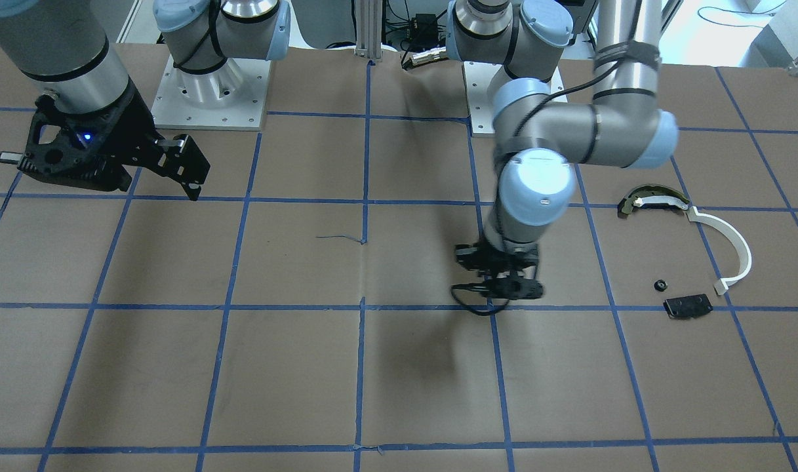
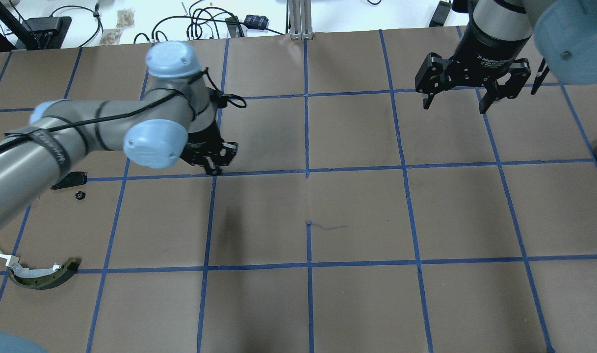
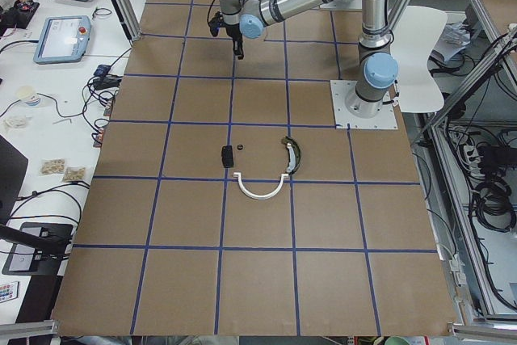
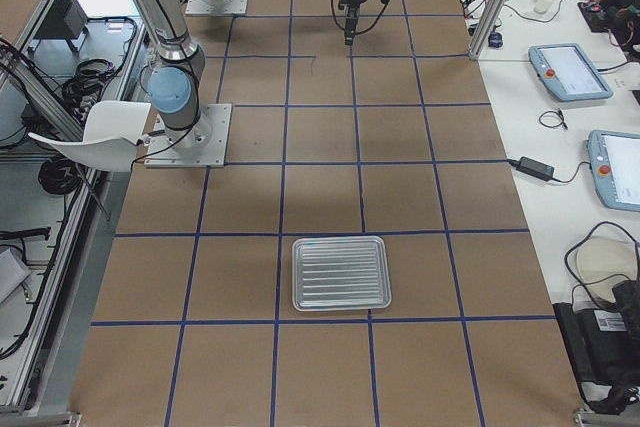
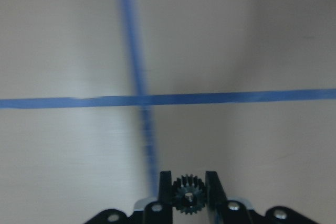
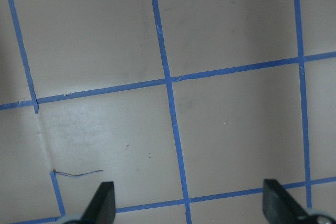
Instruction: Place bearing gear from tray to pile
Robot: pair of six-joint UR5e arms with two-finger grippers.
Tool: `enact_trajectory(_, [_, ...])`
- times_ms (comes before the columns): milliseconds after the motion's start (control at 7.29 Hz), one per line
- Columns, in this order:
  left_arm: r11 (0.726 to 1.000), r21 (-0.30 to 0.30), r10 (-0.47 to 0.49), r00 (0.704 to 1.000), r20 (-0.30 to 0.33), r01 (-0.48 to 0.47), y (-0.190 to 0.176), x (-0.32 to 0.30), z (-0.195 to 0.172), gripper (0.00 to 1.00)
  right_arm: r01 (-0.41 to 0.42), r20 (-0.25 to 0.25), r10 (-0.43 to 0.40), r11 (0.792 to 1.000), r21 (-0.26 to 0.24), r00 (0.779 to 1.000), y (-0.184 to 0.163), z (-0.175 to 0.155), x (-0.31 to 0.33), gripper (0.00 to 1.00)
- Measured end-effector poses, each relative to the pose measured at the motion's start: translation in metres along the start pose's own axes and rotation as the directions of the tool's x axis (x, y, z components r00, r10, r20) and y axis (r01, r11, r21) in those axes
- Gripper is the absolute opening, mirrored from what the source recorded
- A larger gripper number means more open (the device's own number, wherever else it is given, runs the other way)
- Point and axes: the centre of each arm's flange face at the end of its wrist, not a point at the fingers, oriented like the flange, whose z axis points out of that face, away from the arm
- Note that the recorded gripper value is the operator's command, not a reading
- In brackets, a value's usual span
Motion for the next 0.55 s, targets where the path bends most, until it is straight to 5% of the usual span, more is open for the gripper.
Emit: enact_trajectory(549, [0.996, 0.044, 0.077, 0.996, 0.050, -0.079, 0.000, -0.224, 0.036, 0.00, -0.003, 0.003, 0.003, 1.000, 0.007, 1.000, 0.005, -0.005, 0.000, 1.00])
